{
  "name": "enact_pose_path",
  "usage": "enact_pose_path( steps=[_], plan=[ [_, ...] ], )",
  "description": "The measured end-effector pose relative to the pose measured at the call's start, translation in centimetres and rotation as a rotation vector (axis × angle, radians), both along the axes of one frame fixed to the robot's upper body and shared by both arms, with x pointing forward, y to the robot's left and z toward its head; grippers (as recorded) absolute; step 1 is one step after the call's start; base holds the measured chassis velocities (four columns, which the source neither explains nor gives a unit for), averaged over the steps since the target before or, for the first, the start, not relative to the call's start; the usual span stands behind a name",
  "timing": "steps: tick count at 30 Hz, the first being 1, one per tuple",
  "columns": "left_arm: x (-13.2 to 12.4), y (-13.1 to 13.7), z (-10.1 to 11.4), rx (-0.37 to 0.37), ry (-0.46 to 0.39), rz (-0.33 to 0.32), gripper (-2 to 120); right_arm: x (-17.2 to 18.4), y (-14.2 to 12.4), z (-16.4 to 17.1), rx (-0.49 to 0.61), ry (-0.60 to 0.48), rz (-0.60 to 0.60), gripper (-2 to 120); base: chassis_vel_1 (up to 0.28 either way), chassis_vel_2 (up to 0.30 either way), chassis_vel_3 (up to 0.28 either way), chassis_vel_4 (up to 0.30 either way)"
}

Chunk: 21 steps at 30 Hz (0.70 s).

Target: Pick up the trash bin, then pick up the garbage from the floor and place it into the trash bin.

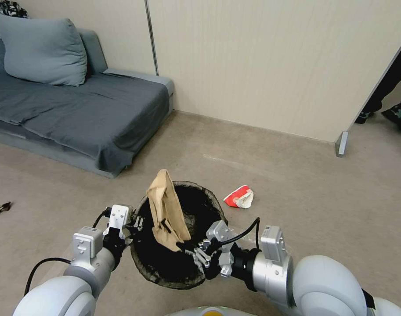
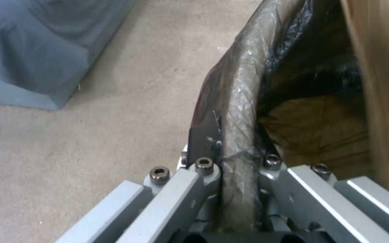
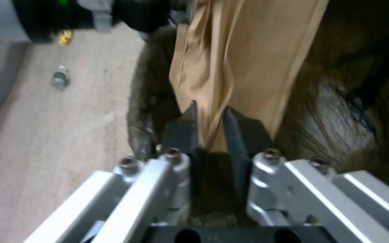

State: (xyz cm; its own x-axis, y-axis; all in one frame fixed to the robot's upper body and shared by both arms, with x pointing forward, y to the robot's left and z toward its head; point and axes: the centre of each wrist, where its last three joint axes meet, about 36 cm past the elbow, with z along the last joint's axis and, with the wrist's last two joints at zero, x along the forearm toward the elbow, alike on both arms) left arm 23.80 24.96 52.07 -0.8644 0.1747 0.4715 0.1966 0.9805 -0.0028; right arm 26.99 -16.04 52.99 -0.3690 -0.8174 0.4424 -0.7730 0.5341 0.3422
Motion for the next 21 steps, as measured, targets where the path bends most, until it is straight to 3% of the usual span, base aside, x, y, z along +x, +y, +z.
enact_pose_path(
  steps=[21],
  plan=[
    [0.2, 0.2, 0.2, -0.007, -0.010, 0.001, 1, 0.2, -0.9, 2.1, 0.008, -0.058, -0.041, 92, 0.000, 0.000, 0.000, 0.000]
  ],
)
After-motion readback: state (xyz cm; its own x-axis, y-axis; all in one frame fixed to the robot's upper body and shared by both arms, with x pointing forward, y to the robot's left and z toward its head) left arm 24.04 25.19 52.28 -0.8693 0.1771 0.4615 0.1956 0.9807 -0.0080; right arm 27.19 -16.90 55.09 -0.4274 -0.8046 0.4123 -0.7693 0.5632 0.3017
